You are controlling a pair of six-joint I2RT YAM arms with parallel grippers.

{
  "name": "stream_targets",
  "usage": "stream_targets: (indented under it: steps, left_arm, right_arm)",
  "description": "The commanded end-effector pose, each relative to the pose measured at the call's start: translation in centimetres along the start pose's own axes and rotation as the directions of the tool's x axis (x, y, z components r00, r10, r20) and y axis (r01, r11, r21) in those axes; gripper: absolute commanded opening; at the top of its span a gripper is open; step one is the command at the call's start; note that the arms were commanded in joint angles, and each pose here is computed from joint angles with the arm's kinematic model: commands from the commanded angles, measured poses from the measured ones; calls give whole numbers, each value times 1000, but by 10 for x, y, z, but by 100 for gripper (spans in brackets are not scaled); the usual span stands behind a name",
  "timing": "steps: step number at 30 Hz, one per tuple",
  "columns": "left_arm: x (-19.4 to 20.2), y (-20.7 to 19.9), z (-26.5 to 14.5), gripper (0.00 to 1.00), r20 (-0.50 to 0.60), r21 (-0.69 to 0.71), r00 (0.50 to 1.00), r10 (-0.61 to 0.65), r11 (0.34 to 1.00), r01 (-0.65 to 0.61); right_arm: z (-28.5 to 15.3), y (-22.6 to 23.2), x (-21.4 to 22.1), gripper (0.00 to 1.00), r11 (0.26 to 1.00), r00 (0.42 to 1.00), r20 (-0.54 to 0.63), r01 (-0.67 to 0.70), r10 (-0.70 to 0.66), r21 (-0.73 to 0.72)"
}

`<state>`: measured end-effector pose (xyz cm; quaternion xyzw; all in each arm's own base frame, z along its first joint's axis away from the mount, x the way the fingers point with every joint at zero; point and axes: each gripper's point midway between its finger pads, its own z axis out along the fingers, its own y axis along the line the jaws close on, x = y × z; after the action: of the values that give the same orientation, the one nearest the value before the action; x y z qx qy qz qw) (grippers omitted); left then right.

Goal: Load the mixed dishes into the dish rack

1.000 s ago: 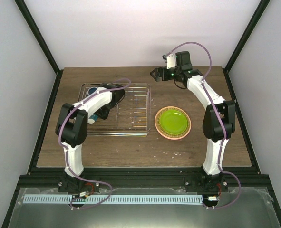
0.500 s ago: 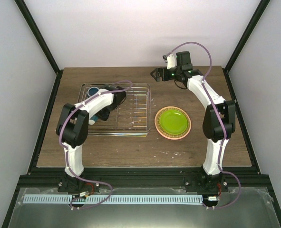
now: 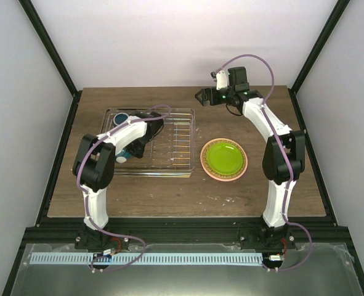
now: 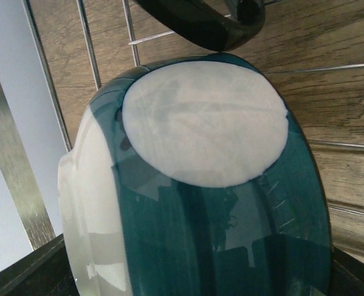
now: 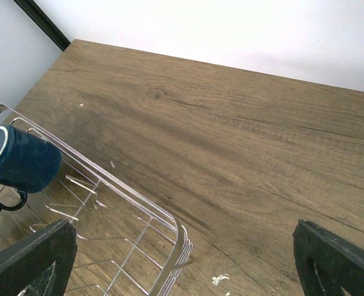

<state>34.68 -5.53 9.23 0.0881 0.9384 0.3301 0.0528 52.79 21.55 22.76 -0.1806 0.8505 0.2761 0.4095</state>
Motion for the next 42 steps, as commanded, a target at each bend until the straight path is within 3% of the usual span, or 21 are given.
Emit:
stream_targets:
  steps: [1, 10, 18, 36, 42]
  left_arm:
    - [1, -45, 5, 84, -31, 208, 999, 31, 978, -24]
    - [-1, -70, -1, 85, -14, 350, 998, 66, 935, -57]
    - [-10, -96, -25, 86, 40, 530, 998, 54, 846, -67]
    - [-4, -118, -7, 89, 22, 555, 996, 83, 828, -81]
    - [-8, -121, -5, 99, 25, 557, 996, 83, 827, -83]
  right_arm:
    - [-17, 4, -13, 97, 1000, 999, 25, 28, -28, 14]
    - [-21, 6, -17, 97, 999, 999, 32, 42, -43, 21]
    - [-22, 6, -14, 98, 999, 999, 24, 38, -38, 18]
    - [-24, 7, -15, 98, 999, 998, 27, 48, -49, 21]
    - [-24, 6, -15, 98, 998, 998, 24, 57, -58, 30]
